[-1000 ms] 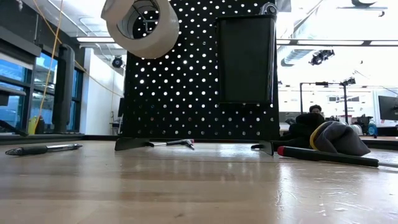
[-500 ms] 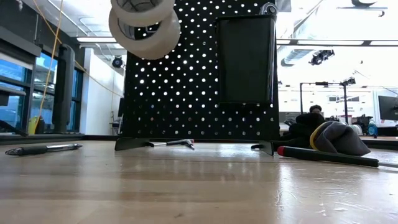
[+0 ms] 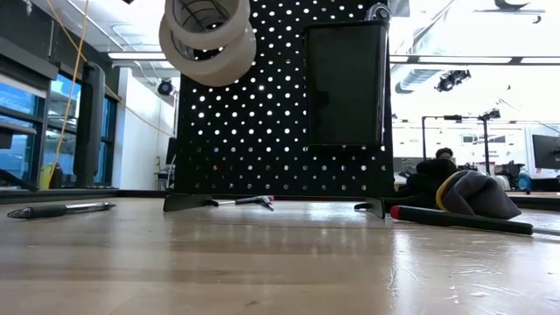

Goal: Hang tools onto peg board
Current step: Hang the masking tape onto the pegboard

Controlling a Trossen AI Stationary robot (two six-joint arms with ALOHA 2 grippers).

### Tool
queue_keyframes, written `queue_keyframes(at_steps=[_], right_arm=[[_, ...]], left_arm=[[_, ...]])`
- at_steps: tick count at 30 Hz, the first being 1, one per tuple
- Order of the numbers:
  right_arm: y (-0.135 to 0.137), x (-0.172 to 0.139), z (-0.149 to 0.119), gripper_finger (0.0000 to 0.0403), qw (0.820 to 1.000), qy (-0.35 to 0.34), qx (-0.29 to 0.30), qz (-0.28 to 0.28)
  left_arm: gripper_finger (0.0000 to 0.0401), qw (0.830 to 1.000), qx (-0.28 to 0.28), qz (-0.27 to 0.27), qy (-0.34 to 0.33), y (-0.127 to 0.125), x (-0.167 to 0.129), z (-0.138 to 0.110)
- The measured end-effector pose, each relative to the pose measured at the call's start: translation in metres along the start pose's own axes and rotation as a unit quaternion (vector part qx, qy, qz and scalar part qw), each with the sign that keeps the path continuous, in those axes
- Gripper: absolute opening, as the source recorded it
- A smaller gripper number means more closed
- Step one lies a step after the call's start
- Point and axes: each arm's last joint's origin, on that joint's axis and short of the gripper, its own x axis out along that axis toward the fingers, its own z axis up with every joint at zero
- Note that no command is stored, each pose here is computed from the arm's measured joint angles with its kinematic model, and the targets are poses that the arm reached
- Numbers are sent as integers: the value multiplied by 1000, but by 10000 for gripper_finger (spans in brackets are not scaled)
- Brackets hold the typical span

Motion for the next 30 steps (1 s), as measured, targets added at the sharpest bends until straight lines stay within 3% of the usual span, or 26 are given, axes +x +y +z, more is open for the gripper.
queue_keyframes(at_steps=[5,11,20,30], right_arm=[[25,85,-7,0,995,-80,-22,-57],[15,154,-19,0,987,-99,-3,-123],[-14,169,-6,0,971,-120,-26,-207],[-20,172,0,0,974,-116,-43,-189]], left_arm=[[106,1000,11,-6,12,0,-1,0],[106,999,15,-15,38,-1,-1,-1],[106,999,15,-17,42,-1,-1,-1],[106,995,-3,-52,82,5,-19,23]])
